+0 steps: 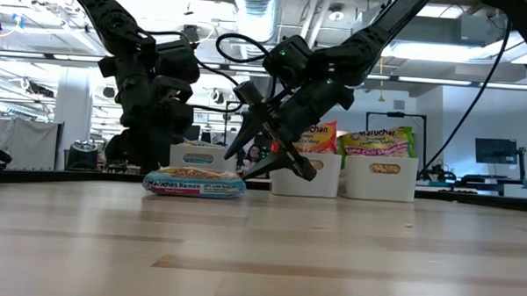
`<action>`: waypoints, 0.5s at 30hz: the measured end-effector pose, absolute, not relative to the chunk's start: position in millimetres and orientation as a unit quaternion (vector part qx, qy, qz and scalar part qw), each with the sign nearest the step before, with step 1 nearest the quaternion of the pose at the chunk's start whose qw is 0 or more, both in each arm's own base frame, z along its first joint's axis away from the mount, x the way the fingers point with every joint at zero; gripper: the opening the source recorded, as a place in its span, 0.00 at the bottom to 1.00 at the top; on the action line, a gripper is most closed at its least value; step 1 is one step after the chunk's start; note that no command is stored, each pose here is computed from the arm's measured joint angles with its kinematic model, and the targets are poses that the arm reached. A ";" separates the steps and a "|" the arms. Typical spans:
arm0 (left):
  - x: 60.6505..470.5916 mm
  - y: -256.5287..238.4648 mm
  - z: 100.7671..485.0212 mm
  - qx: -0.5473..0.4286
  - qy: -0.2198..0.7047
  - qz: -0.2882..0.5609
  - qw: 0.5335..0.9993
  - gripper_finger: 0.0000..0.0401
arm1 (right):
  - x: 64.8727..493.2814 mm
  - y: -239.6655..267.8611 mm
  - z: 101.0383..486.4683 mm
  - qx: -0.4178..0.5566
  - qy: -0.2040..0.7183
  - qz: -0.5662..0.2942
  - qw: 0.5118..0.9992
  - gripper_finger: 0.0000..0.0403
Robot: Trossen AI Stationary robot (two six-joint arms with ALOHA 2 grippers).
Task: Sort Maruchan noodles
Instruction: Put the blue noodle pack into the left white bin
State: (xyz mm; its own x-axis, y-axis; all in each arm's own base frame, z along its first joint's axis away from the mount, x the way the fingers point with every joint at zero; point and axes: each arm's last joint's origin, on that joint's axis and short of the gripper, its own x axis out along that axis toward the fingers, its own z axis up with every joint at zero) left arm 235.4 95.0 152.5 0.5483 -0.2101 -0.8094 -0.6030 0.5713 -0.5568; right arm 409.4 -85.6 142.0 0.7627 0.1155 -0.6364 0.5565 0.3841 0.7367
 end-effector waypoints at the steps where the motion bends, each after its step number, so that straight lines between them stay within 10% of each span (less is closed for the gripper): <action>1: 235.7 95.0 152.7 -0.443 0.457 0.126 0.761 0.30 | 409.5 -85.6 142.2 0.536 0.312 -0.143 0.771 0.55; 15: 242.2 97.9 157.1 -0.441 0.422 0.119 0.783 0.30 | 406.1 -84.1 138.0 0.533 0.330 -0.168 0.761 0.55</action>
State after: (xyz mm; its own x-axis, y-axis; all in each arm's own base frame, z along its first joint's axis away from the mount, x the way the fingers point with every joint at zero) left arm 242.2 97.9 157.1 0.6147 -0.1857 -0.7666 -0.5591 0.5831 -0.5895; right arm 406.1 -84.1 138.0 0.7254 0.0969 -0.6814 0.6075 0.3752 0.7001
